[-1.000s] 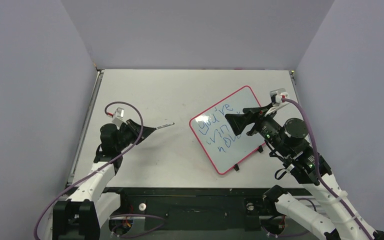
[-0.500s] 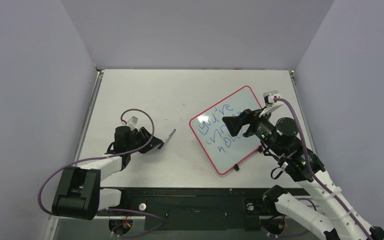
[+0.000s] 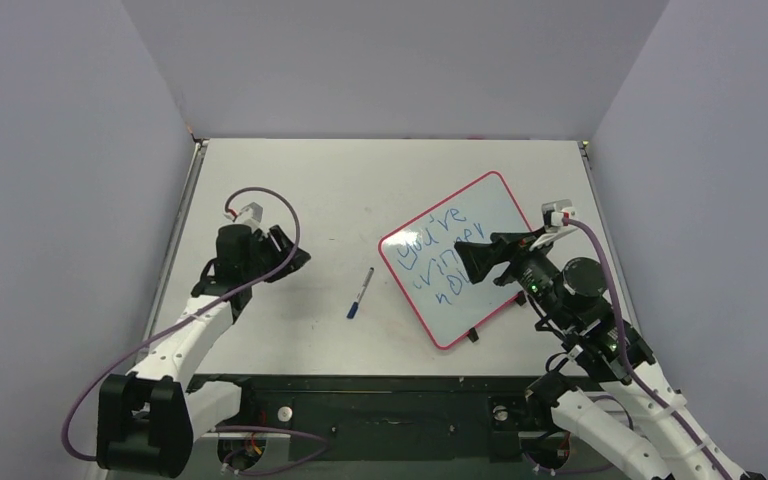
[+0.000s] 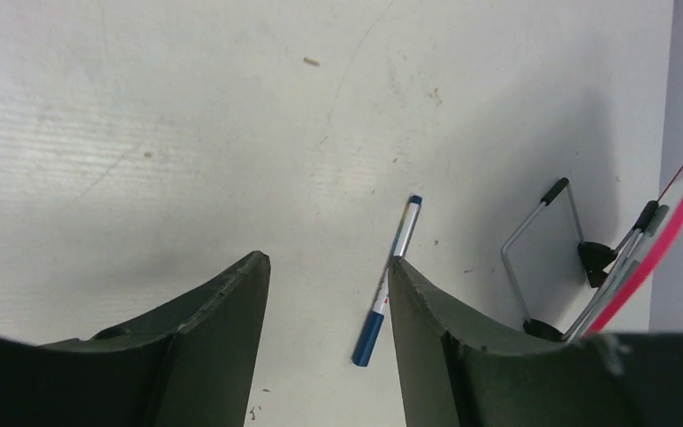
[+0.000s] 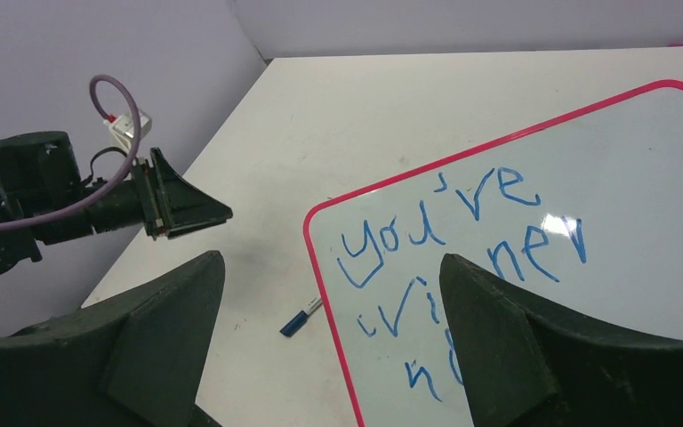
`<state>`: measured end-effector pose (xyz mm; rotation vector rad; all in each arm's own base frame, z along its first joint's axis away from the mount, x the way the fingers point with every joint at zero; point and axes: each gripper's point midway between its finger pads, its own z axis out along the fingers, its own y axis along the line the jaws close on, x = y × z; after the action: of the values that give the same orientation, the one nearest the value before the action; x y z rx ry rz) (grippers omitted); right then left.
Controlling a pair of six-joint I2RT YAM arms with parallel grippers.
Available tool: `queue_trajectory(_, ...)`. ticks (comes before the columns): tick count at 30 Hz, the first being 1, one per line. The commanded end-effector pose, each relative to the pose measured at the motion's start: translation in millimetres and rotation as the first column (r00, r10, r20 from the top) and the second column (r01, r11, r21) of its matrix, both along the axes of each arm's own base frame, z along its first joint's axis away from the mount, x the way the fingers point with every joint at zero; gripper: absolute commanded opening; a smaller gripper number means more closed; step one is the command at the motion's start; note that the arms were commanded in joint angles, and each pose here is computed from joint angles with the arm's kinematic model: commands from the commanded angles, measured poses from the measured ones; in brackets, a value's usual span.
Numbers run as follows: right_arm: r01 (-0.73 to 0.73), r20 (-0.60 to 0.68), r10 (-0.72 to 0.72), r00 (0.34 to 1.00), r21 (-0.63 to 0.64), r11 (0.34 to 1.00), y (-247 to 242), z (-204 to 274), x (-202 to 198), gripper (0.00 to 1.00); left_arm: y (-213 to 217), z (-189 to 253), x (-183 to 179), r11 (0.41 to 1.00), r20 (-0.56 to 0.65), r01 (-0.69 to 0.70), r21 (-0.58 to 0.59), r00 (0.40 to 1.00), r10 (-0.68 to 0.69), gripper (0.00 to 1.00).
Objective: Write a sentence on the whiteboard
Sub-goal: Reset both arms
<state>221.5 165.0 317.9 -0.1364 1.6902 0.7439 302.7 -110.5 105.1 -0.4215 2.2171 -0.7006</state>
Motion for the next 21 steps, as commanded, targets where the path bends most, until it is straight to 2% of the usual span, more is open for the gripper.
queue_trajectory(1, 0.059, 0.059, -0.061, 0.996, 0.028, 0.998, -12, 14, 3, 0.86, 15, 54, 15, 0.994, 0.119, -0.003, 0.112, 0.993, -0.010, 0.49)
queue_trajectory(8, 0.137, 0.049, -0.137, 0.989, 0.006, 0.991, -34, 3, -5, 0.87, 16, 134, 31, 0.986, 0.314, 0.030, 0.167, 0.946, -0.082, 0.51)
queue_trajectory(12, 0.199, 0.038, -0.199, 0.979, 0.002, 0.980, -51, -2, -12, 0.87, 20, 166, 40, 0.975, 0.401, 0.020, 0.220, 0.910, -0.109, 0.55)
queue_trajectory(15, 0.237, 0.030, -0.237, 0.971, 0.003, 0.972, -61, -5, -15, 0.87, 23, 174, 47, 0.967, 0.417, 0.008, 0.253, 0.902, -0.117, 0.63)
queue_trajectory(21, 0.279, 0.015, -0.279, 0.960, 0.006, 0.960, -73, -8, -20, 0.87, 17, 163, 56, 0.975, 0.421, 0.034, 0.221, 0.898, -0.127, 0.74)
